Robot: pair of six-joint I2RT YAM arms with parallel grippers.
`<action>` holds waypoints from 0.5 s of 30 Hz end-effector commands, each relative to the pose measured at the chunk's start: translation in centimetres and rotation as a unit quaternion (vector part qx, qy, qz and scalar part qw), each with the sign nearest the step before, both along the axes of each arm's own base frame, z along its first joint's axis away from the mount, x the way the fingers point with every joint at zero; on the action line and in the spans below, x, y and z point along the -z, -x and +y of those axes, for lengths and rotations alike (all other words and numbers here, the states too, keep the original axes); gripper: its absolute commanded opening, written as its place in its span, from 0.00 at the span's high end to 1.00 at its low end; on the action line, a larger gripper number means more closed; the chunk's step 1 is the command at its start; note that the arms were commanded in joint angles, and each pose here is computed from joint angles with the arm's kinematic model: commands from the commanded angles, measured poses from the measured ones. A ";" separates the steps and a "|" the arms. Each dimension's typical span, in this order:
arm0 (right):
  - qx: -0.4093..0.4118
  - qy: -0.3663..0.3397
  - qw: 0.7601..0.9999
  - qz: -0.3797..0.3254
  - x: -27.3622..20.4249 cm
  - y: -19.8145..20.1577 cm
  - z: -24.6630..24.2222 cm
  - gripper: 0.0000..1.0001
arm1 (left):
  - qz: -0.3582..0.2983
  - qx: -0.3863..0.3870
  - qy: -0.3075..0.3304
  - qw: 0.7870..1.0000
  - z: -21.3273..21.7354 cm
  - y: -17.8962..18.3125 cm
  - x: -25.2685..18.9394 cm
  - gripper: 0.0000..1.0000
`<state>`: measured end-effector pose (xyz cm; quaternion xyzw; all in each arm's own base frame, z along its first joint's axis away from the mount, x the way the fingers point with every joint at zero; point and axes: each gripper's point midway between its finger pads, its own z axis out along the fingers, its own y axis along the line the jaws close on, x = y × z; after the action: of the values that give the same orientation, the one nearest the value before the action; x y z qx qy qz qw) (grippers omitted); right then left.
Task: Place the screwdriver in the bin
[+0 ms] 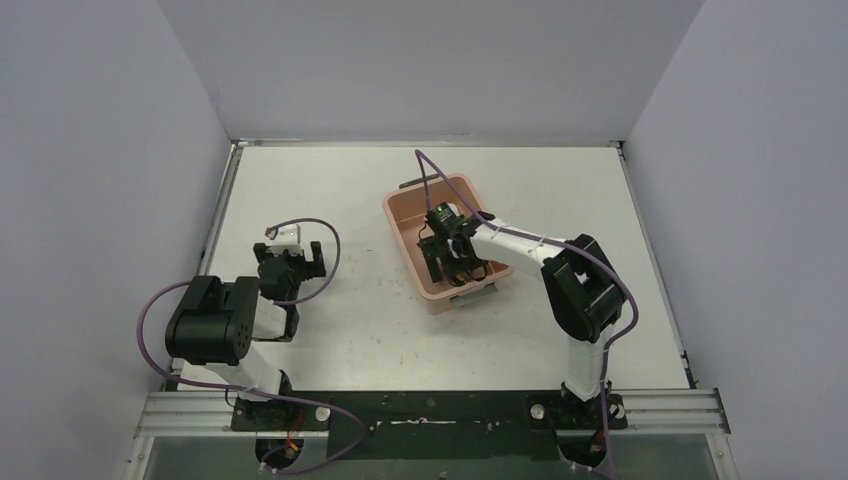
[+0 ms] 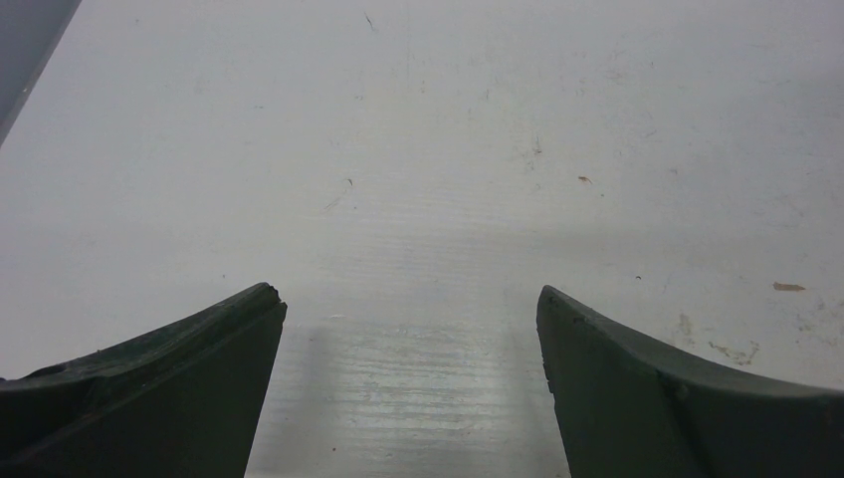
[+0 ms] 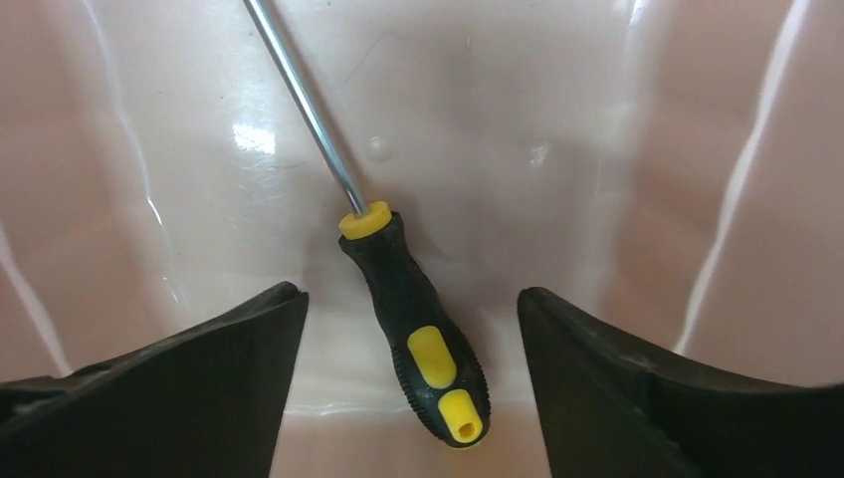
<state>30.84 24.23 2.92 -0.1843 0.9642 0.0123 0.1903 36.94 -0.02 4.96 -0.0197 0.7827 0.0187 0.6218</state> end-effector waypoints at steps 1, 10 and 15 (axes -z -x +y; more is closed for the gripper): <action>0.005 -0.026 0.996 -0.084 -6.6 -2.6 0.9 0.16 | -0.043 0.000 0.003 0.999 -0.1 -1.2 -2.4 0.03; -0.003 -0.093 0.969 -0.228 -19.6 -4.3 -0.1 0.00 | -0.043 0.000 0.004 0.999 -0.1 -1.2 -2.4 0.03; 0.046 -0.122 0.939 -0.319 -24.8 -5.7 -5.5 0.00 | -0.043 0.000 0.004 0.999 -0.1 -1.2 -2.4 0.03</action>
<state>34.43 23.54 23.09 -0.1615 0.8871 0.0832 0.4244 36.94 -0.02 4.96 -0.0197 0.7826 0.0187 0.6220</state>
